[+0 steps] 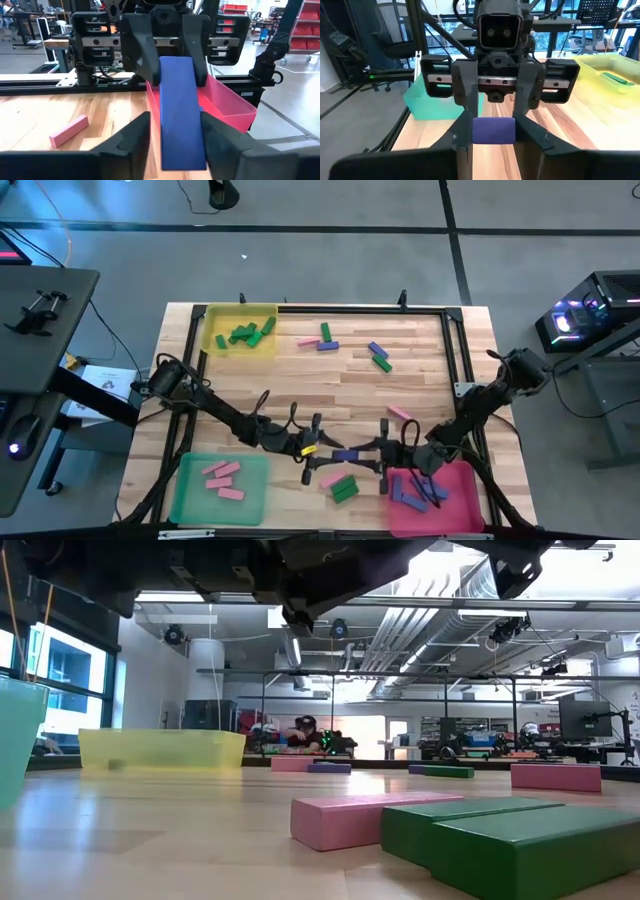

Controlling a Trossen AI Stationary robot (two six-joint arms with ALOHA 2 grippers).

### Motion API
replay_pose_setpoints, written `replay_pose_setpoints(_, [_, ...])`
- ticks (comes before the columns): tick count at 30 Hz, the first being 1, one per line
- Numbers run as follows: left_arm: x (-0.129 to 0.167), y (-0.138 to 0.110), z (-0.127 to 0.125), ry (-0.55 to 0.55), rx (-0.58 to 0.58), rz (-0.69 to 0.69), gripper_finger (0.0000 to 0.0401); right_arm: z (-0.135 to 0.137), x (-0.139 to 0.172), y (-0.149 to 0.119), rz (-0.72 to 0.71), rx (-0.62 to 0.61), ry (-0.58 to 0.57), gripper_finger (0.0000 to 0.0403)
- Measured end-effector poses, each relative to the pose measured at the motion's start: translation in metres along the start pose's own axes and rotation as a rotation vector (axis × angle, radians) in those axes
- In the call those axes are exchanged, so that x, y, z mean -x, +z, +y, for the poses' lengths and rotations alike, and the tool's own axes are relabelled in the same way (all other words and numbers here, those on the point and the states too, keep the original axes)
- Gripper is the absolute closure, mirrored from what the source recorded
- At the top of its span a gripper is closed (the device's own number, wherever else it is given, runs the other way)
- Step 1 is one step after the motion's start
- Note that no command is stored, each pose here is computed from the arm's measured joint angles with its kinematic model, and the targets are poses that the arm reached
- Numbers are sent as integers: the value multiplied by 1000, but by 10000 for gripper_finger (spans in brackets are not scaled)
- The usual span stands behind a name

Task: Sort blocks
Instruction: Put the violet block into the pink bin

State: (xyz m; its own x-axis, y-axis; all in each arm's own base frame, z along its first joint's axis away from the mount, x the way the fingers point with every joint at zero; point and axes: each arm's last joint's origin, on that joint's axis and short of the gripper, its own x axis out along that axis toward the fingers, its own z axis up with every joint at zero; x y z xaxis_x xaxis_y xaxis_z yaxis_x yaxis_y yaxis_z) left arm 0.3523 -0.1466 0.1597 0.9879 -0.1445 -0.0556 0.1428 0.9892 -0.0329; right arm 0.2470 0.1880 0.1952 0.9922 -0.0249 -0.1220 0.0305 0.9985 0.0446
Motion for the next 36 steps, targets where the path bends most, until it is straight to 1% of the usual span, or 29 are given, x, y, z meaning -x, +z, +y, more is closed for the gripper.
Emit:
replay_pose_setpoints(4, [0, 1, 0, -2, 4, 0, 219, 7, 17, 11, -8, 22, 21, 328])
replay_pose_setpoints(6, [0, 0, 0, -4, 2, 6, 212, 13, 34, 19, -4, 18, 38, 328])
replay_pose_setpoints(7, [0, -1, 0, 4, -1, 14, 210, 16, 44, 23, 4, 0, 67, 328])
replay_pose_setpoints(9, [0, -2, 2, 12, -3, 21, 209, 22, 65, 29, 60, -30, 116, 328])
replay_pose_setpoints(12, [0, -1, 2, 16, -2, 16, 208, 31, 92, 36, 206, -100, 151, 328])
replay_pose_setpoints(15, [0, -2, 2, 17, -4, 22, 207, 39, 113, 44, 418, -217, 165, 328])
replay_pose_setpoints(18, [0, -2, 2, 22, -3, 19, 207, 44, 124, 44, 663, -309, 114, 328])
replay_pose_setpoints(21, [0, -2, 2, 31, -4, 18, 206, 49, 125, 38, 874, -342, 45, 328])
replay_pose_setpoints(23, [0, -2, 2, 35, -4, 18, 206, 53, 120, 30, 986, -357, 26, 328])
replay_pose_setpoints(25, [0, -2, 2, 36, -4, 18, 206, 55, 113, 21, 1068, -376, 21, 328])
replay_pose_setpoints(27, [0, -2, 2, 36, -5, 18, 206, 55, 103, 14, 1121, -386, 14, 328])
replay_pose_setpoints(30, [0, -2, 3, 37, -5, 18, 206, 53, 90, 5, 1183, -368, 2, 328])
replay_pose_setpoints(36, [-1, -2, 4, 41, -3, 18, 206, 42, 66, -3, 1254, -345, -2, 328])
